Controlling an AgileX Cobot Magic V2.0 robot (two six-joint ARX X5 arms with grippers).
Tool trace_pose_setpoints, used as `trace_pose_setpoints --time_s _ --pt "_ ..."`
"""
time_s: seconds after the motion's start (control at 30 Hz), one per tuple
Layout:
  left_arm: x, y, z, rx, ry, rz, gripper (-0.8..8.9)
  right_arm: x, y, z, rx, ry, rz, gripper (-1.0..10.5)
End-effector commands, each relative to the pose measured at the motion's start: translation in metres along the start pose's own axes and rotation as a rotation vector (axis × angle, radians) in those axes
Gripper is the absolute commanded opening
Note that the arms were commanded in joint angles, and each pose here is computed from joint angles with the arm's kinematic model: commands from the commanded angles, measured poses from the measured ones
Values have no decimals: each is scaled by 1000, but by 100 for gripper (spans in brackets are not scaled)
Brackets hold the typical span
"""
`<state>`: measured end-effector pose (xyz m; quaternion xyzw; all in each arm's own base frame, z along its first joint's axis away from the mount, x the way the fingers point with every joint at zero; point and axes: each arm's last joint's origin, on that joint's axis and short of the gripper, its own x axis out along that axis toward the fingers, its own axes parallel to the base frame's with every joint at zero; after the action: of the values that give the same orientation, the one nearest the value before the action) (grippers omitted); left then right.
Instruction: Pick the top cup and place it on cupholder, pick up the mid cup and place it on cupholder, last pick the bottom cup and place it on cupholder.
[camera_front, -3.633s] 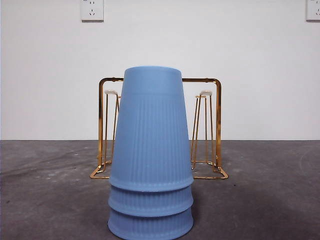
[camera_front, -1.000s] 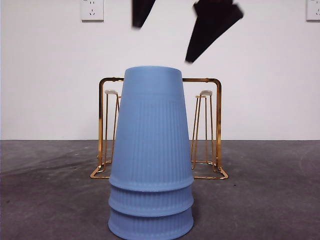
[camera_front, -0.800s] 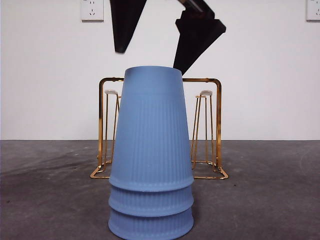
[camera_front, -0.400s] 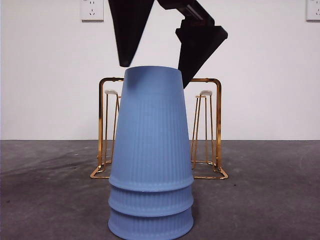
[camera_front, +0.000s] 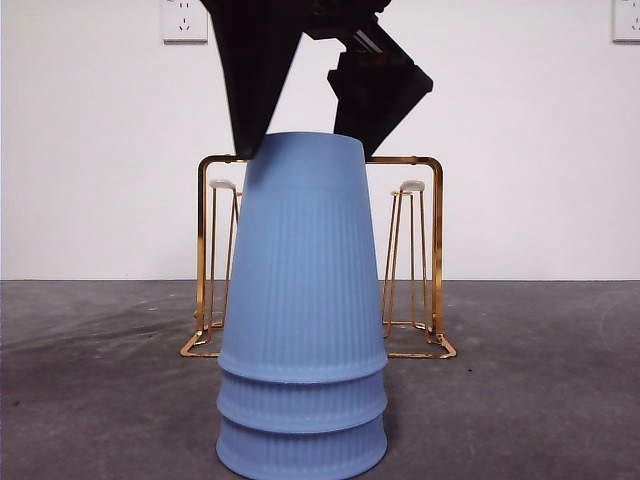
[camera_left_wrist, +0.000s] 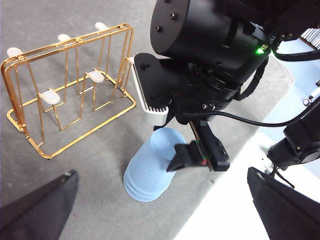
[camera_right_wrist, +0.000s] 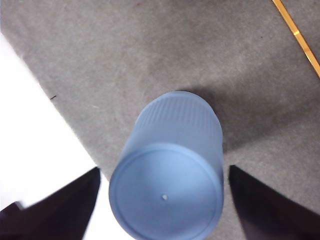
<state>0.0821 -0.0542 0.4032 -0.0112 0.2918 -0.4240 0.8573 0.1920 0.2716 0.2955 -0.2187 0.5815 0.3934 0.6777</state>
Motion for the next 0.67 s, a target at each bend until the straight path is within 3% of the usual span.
trace_pose_setpoints --time_s 0.03,0.33,0.67 --pt "-3 -2 5 25 -22 -10 562 1 4 5 -20 -9 2 322" --pt "-3 -2 5 26 -23 -10 562 1 4 4 0 -3 2 214" --pt "-3 -2 5 26 -24 -10 562 -20 8 7 1 -15 3 209"
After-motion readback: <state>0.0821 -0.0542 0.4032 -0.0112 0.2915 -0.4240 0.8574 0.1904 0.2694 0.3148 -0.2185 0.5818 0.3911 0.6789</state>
